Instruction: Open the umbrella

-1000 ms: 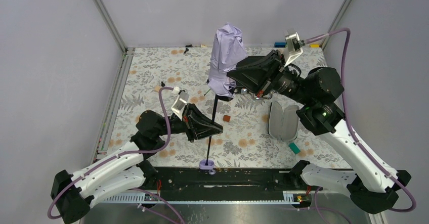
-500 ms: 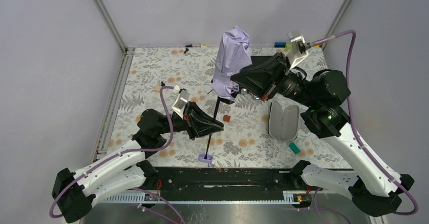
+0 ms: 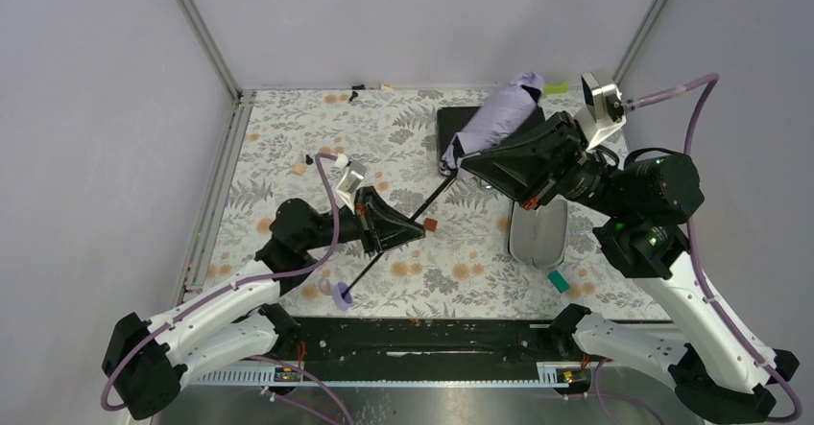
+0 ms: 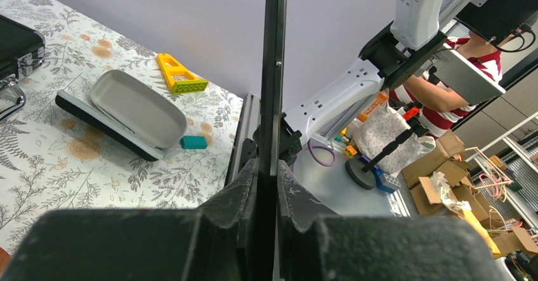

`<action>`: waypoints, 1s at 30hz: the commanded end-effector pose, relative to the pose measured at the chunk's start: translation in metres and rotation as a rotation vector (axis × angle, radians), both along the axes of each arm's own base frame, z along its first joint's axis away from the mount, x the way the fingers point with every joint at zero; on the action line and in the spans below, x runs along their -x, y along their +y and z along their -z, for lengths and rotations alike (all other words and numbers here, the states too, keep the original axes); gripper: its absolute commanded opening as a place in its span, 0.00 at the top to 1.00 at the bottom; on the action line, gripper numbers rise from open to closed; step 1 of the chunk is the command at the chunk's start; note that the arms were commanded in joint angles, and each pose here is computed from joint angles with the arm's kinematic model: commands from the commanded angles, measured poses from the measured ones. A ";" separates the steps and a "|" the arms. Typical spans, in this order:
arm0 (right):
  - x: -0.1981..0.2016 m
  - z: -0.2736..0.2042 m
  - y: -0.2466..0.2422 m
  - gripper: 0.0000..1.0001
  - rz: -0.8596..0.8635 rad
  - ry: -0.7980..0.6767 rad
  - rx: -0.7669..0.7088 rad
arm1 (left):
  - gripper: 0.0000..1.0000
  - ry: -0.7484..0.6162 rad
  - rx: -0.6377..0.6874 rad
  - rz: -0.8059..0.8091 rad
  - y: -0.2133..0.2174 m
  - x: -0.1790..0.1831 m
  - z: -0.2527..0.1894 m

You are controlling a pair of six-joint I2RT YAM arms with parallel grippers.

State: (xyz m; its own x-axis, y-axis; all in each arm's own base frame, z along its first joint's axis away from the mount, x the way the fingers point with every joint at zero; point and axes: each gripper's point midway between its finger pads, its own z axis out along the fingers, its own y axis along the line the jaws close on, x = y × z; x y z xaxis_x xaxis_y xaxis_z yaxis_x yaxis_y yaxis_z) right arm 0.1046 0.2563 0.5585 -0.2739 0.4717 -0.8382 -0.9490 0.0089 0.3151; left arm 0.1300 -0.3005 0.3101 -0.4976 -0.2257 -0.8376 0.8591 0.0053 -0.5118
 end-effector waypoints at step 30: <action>-0.129 0.212 -0.085 0.05 0.912 0.300 0.327 | 1.00 -0.123 0.057 -0.581 0.084 -0.049 -0.051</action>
